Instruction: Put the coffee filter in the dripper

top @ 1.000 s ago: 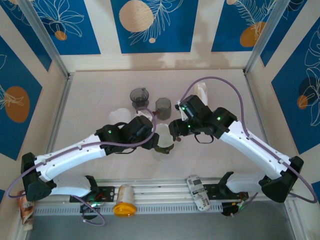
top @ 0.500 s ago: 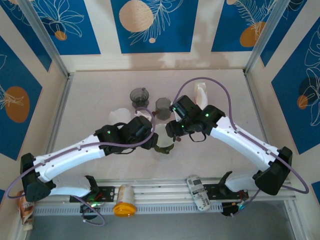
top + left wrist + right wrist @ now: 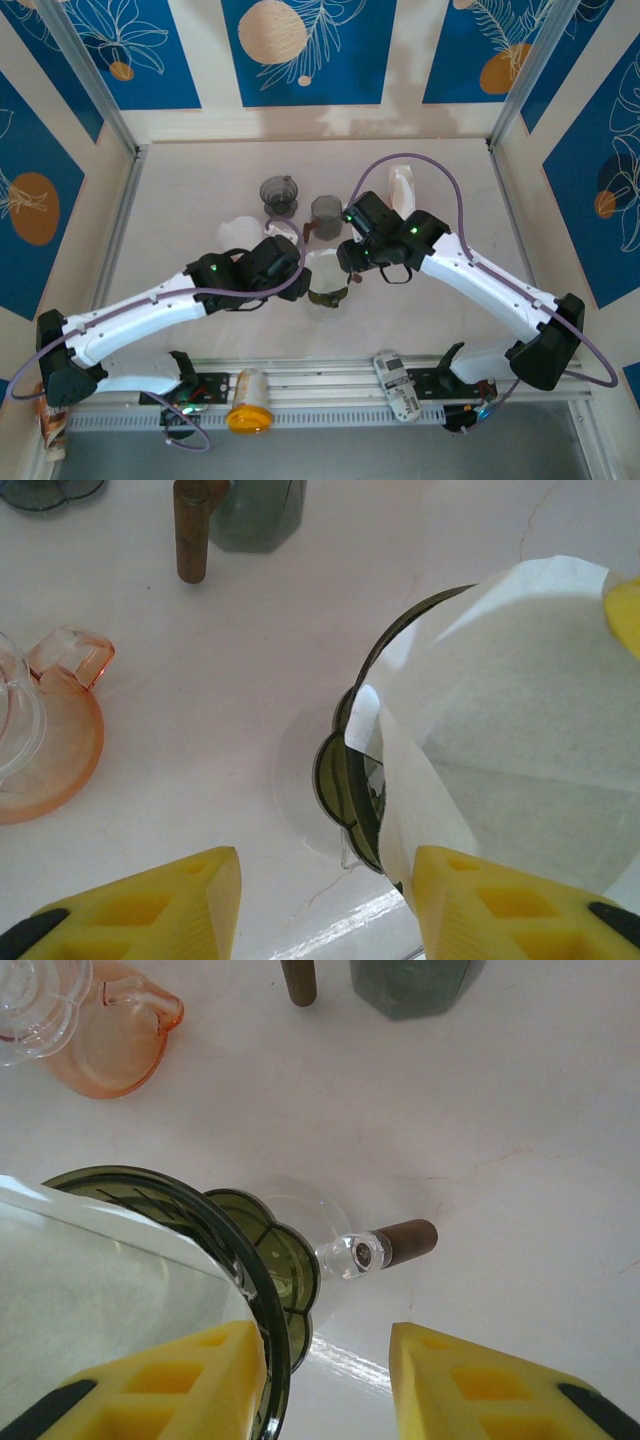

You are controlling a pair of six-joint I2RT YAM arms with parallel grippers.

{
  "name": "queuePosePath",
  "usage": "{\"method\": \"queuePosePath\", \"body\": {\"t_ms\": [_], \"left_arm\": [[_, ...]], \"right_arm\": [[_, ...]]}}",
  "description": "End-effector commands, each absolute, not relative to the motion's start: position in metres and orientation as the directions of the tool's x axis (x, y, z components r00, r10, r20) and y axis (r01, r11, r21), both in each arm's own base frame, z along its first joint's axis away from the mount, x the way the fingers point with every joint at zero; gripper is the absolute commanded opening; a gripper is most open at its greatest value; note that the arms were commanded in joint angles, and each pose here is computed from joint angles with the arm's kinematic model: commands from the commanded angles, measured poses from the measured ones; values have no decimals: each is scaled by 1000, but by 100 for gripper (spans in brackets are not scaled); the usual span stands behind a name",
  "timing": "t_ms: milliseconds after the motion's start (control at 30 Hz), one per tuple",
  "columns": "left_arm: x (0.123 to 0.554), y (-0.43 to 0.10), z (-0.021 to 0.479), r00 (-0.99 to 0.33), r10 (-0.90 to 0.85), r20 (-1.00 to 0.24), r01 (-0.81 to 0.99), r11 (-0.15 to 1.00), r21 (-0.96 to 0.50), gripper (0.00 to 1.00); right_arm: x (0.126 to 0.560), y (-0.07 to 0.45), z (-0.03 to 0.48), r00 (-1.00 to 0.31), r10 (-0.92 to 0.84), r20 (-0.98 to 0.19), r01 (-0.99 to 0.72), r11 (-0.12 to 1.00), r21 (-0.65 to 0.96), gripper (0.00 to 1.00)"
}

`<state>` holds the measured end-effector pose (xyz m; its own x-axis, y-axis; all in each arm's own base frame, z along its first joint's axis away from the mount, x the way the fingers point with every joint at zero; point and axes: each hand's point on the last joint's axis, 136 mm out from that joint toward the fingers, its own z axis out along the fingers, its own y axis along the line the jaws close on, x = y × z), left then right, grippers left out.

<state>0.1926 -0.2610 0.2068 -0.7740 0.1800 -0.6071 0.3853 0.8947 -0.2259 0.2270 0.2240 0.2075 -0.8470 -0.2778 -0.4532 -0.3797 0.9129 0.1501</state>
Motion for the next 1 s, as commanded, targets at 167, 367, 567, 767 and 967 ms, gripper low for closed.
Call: {"method": "queuePosePath", "body": {"t_ms": [167, 367, 567, 767, 967], "left_arm": [[194, -269, 236, -733, 106, -671, 416, 851, -320, 68], [198, -282, 234, -740, 104, -665, 434, 829, -352, 81], [205, -264, 205, -789, 93, -608, 347, 884, -315, 68], [201, -250, 195, -805, 96, -586, 316, 904, -287, 53], [200, -251, 190, -811, 89, -578, 313, 901, -300, 52]], "right_arm": [[220, 224, 202, -851, -290, -438, -379, 916, 130, 40], [219, 226, 203, -849, -293, -439, -384, 914, 131, 40], [218, 225, 201, -853, -290, -434, -378, 916, 132, 41], [217, 220, 199, -859, -282, -427, -364, 923, 122, 41], [216, 212, 193, -871, -258, -419, -334, 935, 118, 46]]}}
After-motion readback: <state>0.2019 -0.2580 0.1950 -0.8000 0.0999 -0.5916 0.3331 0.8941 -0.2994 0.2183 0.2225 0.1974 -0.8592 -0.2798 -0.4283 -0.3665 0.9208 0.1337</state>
